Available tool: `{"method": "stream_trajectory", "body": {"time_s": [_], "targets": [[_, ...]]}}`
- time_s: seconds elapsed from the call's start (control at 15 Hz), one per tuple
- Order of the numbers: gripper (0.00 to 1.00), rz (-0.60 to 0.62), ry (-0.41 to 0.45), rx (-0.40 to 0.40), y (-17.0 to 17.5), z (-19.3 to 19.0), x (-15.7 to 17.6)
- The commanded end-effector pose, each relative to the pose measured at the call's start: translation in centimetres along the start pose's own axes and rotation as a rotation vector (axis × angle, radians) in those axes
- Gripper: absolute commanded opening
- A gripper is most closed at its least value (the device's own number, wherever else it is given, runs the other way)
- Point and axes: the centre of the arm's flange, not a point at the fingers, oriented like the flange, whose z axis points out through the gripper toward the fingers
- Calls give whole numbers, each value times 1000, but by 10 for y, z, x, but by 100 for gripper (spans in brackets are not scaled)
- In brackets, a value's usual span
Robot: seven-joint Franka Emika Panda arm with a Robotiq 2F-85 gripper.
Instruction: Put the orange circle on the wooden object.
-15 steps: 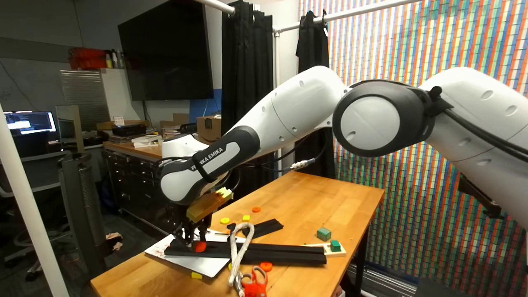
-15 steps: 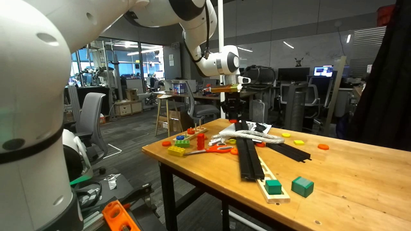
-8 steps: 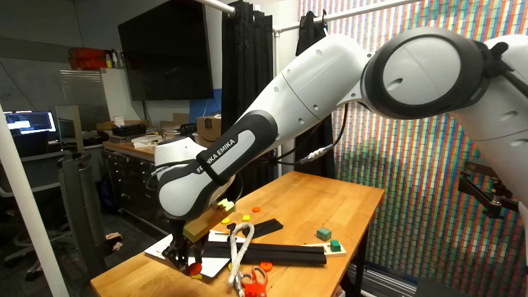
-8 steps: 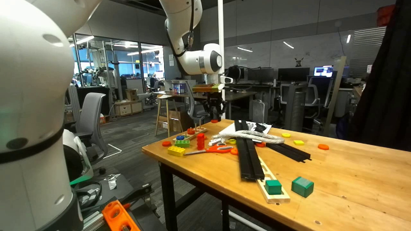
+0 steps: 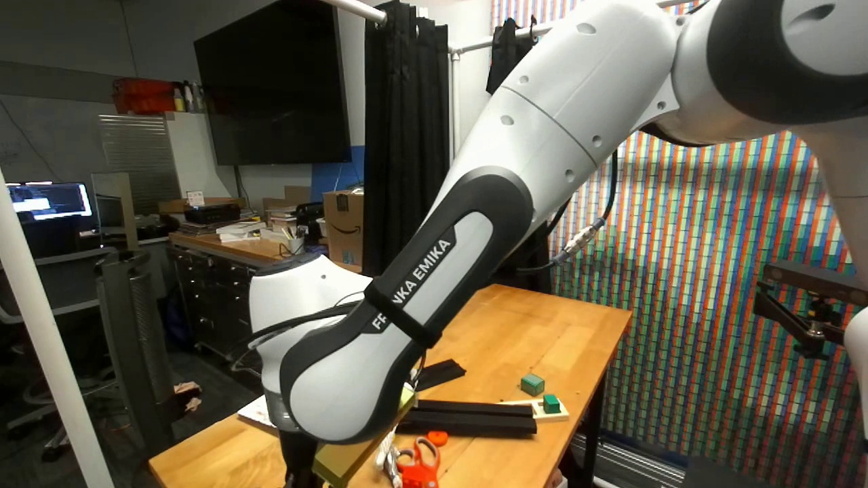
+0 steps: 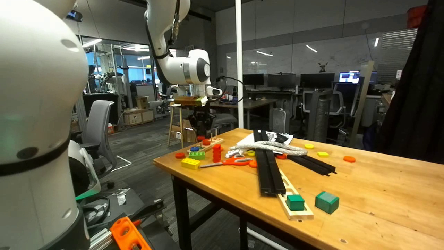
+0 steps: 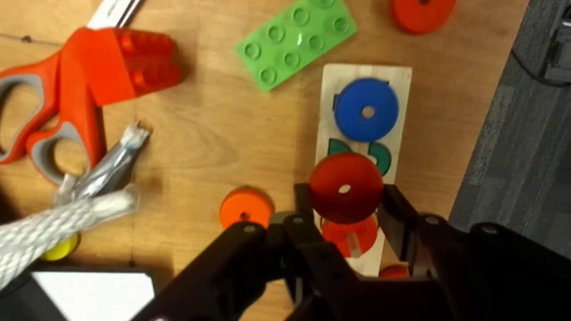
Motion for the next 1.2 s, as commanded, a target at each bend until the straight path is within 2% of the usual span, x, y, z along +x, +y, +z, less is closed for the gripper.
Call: {"method": "stream_trajectory", "body": {"time_s": [0.0,0.47,1.13], "targets": [[18,4,14,13,-12,-10,-28],[18,19,58,48,-4,-20,-7],[18,22,63,74,13,-1,0]]}}
